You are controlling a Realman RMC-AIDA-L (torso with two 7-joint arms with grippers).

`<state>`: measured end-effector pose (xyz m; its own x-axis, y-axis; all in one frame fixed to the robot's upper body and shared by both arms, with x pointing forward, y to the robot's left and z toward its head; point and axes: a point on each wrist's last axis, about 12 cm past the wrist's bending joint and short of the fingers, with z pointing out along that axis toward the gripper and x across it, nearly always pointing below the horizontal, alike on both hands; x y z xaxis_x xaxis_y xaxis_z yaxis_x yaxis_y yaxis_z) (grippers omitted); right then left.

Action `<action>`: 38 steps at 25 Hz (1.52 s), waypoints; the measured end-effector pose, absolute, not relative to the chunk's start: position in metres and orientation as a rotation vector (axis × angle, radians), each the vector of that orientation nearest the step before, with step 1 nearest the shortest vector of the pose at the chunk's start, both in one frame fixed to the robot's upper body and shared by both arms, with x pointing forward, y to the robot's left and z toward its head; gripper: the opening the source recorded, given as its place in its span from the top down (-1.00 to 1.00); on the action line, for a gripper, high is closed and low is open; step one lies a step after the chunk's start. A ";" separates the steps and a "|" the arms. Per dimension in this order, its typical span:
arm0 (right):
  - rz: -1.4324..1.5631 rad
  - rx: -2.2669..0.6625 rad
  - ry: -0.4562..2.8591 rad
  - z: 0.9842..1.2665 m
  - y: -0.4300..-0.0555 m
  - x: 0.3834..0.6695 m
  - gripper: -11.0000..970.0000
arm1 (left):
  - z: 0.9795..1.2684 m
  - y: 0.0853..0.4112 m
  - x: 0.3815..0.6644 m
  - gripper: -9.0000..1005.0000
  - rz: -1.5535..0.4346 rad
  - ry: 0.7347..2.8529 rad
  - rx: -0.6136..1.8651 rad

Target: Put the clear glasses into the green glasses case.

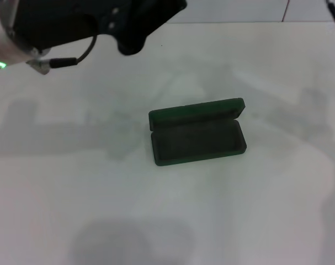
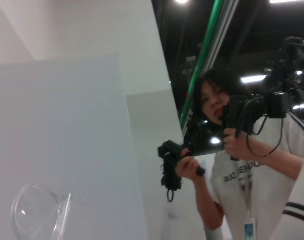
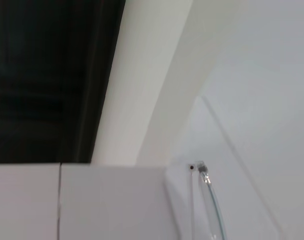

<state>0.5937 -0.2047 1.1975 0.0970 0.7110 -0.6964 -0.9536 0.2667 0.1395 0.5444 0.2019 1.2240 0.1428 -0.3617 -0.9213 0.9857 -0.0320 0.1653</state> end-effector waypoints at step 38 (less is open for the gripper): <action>1.311 -0.695 0.903 1.177 -0.168 0.580 0.84 | 1.218 0.205 0.555 0.89 -1.230 0.887 0.971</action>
<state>0.5802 -0.1682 1.1771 0.0209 0.5015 -0.8649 -0.9868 0.1494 0.0627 0.5551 0.2046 1.2177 0.1295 -0.3389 -0.9319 0.9912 0.0704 0.1121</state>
